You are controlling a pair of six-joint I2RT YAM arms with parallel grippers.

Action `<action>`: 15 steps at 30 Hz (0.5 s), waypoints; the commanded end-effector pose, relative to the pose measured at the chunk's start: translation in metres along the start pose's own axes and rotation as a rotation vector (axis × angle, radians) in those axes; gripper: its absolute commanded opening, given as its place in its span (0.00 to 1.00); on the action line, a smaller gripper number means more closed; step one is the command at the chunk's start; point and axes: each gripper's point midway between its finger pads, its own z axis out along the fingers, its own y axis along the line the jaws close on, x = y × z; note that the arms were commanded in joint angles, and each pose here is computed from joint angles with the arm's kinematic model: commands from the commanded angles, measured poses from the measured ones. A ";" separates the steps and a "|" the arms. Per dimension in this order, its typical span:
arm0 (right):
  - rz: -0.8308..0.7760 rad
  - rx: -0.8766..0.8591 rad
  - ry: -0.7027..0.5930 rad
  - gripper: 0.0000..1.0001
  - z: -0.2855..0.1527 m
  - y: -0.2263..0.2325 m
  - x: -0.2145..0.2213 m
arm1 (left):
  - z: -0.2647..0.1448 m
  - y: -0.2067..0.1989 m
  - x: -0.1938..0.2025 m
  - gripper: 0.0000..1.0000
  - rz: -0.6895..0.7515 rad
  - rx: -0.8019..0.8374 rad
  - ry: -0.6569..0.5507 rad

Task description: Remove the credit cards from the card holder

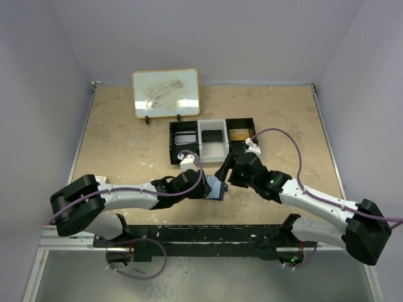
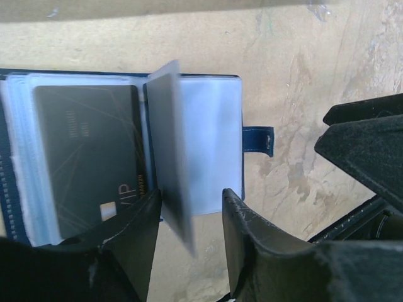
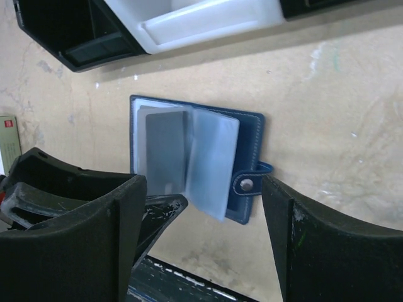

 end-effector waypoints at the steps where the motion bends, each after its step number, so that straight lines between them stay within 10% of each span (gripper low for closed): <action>1: 0.039 0.051 -0.032 0.76 -0.009 -0.021 0.001 | 0.005 -0.024 -0.009 0.43 0.017 0.033 -0.035; 15: 0.091 -0.100 -0.056 0.74 -0.027 -0.012 0.005 | 0.001 -0.042 -0.001 0.49 0.037 0.070 -0.028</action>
